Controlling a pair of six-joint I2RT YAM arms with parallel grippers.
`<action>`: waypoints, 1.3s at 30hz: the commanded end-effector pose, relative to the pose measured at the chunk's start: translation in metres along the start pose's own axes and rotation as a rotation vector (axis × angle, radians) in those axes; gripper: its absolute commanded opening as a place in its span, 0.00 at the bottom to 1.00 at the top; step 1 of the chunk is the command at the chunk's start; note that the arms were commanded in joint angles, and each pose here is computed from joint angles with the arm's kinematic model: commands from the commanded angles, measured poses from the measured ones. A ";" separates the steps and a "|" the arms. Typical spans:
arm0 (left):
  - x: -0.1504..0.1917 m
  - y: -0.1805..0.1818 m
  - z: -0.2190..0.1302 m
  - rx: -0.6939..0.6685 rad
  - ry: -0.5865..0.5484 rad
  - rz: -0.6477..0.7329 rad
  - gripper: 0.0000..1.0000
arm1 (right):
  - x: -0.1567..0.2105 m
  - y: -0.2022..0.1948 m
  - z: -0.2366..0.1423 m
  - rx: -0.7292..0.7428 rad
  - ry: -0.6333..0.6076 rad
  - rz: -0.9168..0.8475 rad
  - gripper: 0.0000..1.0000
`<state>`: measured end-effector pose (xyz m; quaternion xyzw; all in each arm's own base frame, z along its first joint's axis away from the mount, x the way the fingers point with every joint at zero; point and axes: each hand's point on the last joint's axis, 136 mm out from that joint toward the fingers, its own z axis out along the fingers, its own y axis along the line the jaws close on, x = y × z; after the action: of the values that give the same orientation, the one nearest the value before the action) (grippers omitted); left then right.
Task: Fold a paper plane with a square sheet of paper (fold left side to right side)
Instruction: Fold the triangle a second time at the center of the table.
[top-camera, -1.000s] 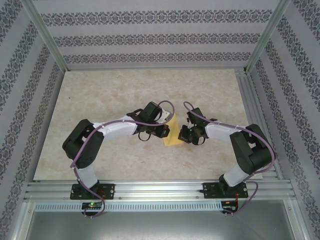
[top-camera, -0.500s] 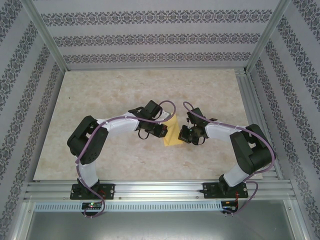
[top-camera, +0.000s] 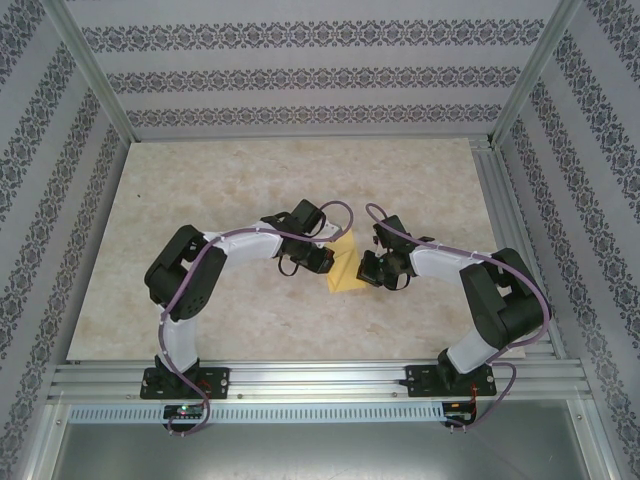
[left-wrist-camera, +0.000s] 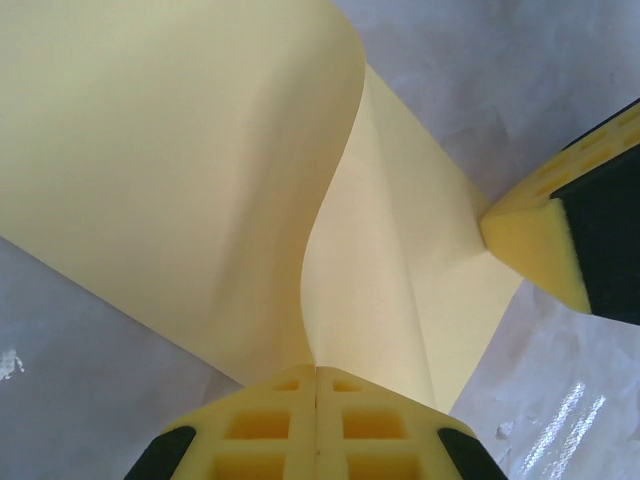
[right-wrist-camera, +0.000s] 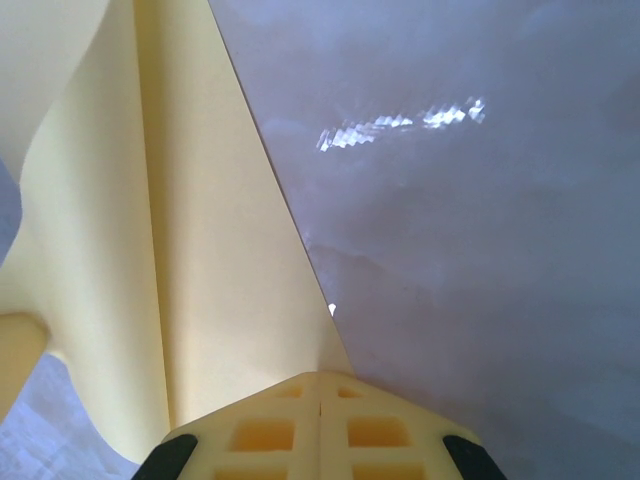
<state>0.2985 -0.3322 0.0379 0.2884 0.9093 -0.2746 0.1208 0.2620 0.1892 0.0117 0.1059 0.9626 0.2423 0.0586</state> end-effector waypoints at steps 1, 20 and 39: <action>-0.007 0.003 -0.004 0.006 -0.002 0.021 0.06 | 0.010 -0.017 0.002 0.085 0.024 -0.013 0.03; -0.011 0.011 0.006 0.000 0.011 0.023 0.06 | 0.011 -0.018 0.001 0.091 0.022 -0.015 0.03; -0.010 0.019 0.010 -0.029 0.014 0.014 0.06 | 0.012 -0.020 0.002 0.100 0.026 -0.016 0.03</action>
<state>0.3082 -0.3338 0.0262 0.2948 0.9108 -0.2656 0.1143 0.2617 0.1898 0.0116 0.1034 0.9638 0.2382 0.0609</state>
